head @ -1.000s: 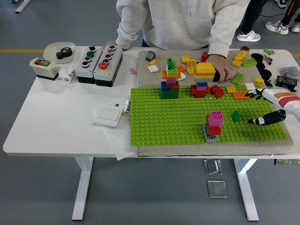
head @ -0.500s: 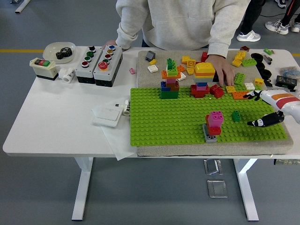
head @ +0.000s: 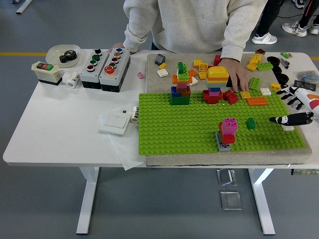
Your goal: Pick up the brick,pile it on top of brick,press brick,pick up the brick,pile it on top of brick,press brick
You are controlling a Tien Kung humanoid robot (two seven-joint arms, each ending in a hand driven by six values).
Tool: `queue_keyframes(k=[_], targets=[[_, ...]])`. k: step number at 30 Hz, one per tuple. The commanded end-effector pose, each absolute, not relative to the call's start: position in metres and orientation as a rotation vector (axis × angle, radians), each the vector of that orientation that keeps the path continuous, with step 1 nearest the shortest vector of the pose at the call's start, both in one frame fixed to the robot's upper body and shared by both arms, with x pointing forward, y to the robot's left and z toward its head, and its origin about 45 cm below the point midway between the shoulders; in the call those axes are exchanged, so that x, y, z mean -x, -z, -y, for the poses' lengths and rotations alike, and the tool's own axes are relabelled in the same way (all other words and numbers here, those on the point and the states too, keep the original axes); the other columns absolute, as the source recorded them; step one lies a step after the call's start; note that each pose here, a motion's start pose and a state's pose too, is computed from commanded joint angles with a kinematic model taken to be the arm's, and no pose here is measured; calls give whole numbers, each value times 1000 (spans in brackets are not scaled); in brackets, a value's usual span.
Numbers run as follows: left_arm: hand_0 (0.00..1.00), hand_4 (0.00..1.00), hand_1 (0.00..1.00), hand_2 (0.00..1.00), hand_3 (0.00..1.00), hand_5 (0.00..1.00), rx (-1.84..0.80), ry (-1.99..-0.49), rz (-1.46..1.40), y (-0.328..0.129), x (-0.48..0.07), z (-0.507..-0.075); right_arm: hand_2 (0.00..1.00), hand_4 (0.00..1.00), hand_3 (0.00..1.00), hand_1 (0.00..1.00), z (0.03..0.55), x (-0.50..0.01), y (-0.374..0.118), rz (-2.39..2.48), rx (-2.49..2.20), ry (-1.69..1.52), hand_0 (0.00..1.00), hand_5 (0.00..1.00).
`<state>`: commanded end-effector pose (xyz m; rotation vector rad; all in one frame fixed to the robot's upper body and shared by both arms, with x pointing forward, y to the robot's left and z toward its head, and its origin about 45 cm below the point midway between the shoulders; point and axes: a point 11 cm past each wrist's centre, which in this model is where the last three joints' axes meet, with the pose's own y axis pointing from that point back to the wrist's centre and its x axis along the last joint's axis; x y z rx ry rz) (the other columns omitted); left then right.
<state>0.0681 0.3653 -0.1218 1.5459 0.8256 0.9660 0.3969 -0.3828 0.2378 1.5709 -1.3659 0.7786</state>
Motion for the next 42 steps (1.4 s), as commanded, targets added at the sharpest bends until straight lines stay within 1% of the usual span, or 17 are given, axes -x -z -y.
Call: queue_keyframes(k=[5, 6, 9, 11, 12, 17, 18, 22, 30, 32, 35, 36, 41, 42], targets=[[793, 523, 696, 591, 533, 508, -1547, -964, -824, 122, -68, -365, 686, 998, 779, 596, 387, -385, -231, 1551, -1563, -521, 527, 549], [792, 523, 698, 591, 533, 508, -1547, -964, -824, 122, -68, -365, 690, 998, 785, 602, 387, -384, -230, 1567, -1567, -493, 553, 581], [792, 523, 698, 591, 533, 508, -1546, -966, -824, 122, -69, -365, 690, 998, 785, 602, 389, -379, -228, 1679, -1557, -333, 553, 581], [792, 523, 698, 591, 533, 508, -1546, -966, -824, 122, -69, -365, 690, 998, 785, 602, 390, -378, -227, 1695, -1560, -303, 553, 581], [792, 523, 696, 591, 533, 509, -1546, -967, -823, 122, -69, -365, 691, 998, 783, 604, 390, -377, -227, 1718, -1551, -277, 559, 628], [792, 523, 696, 591, 533, 509, -1547, -969, -823, 122, -70, -365, 691, 998, 783, 604, 393, -376, -229, 1763, -1495, -255, 559, 628], [792, 523, 693, 592, 533, 508, -1547, -969, -823, 122, -70, -366, 690, 998, 783, 602, 393, -376, -229, 1763, -1493, -254, 573, 661], [792, 523, 693, 592, 533, 508, -1547, -971, -822, 121, -70, -366, 690, 998, 783, 602, 394, -376, -228, 1761, -1481, -255, 573, 661], [794, 523, 695, 592, 533, 508, -1548, -972, -821, 121, -71, -366, 693, 998, 780, 607, 392, -376, -228, 1740, -1475, -283, 585, 659], [794, 523, 695, 592, 533, 508, -1547, -972, -820, 121, -71, -366, 693, 998, 780, 607, 392, -377, -230, 1725, -1468, -325, 585, 659], [794, 523, 695, 592, 533, 508, -1547, -977, -822, 121, -72, -366, 693, 998, 780, 607, 389, -384, -238, 1644, -1489, -493, 585, 659], [794, 523, 695, 593, 532, 508, -1548, -977, -822, 121, -72, -366, 752, 998, 795, 671, 389, -385, -240, 1623, -1488, -533, 645, 651], [794, 523, 695, 593, 532, 508, -1547, -982, -819, 121, -73, -367, 752, 998, 795, 671, 385, -393, -244, 1358, -1544, -780, 645, 651], [794, 523, 696, 593, 533, 508, -1547, -984, -820, 121, -73, -367, 783, 998, 828, 716, 383, -393, -243, 1323, -1564, -798, 711, 596]])
